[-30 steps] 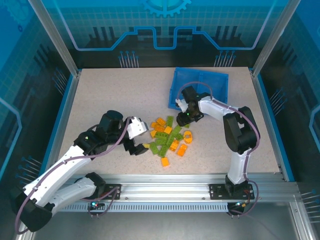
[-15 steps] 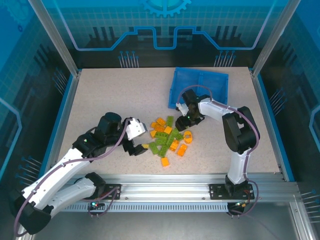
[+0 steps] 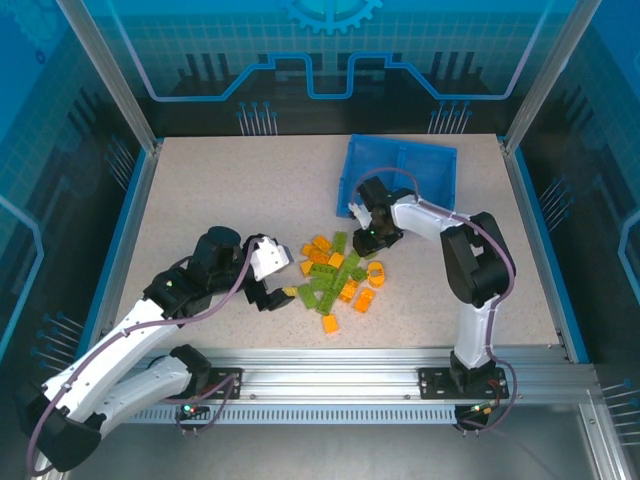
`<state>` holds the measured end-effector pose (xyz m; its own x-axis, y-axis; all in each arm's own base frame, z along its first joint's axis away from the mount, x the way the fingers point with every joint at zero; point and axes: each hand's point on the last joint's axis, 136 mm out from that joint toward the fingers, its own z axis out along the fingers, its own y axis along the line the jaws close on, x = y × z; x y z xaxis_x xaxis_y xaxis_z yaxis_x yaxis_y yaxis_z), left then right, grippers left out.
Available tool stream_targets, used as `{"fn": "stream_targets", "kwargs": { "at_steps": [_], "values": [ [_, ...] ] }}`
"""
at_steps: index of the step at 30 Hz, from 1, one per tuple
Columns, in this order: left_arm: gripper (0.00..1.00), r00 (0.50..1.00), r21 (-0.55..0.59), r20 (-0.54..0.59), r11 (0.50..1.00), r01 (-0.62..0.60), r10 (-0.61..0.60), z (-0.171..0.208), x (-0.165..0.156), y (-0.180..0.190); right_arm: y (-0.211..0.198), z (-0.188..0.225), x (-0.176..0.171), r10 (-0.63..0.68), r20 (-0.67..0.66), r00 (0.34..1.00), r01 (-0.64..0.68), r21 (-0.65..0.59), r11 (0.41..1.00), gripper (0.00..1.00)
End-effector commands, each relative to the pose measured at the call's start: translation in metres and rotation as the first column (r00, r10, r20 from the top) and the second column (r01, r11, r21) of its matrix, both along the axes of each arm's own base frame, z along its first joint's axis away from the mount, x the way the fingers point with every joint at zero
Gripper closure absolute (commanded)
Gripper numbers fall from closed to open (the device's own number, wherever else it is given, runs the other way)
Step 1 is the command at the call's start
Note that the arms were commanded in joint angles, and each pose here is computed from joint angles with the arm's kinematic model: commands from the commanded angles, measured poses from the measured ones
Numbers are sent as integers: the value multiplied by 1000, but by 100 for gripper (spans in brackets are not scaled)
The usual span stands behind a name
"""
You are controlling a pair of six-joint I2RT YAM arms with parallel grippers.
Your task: Sort the legos into containers by color
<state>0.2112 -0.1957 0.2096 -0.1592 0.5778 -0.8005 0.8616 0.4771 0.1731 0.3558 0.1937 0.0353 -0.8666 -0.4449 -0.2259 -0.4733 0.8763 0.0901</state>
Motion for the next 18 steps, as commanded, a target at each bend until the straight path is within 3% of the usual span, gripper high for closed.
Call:
{"fn": "stream_targets", "kwargs": {
  "at_steps": [1,6,11,15,18],
  "values": [
    [1,1000,-3,21,1000,1,-1,1,-1,1,6,42,7,-28,117,993,20,69,997,65],
    [1,999,7,38,1000,-7,7,0,0,4,4,97,15,-84,273,958,46,144,989,65],
    [1,995,8,86,999,-46,45,2,4,11,-45,160,43,-321,439,839,252,210,945,65],
    [1,993,-6,101,998,-56,56,7,4,13,-107,167,74,-520,438,733,454,254,854,66],
    [1,993,-9,95,998,-63,64,7,3,13,-139,151,97,-582,424,693,540,228,810,66]
  ]
}}
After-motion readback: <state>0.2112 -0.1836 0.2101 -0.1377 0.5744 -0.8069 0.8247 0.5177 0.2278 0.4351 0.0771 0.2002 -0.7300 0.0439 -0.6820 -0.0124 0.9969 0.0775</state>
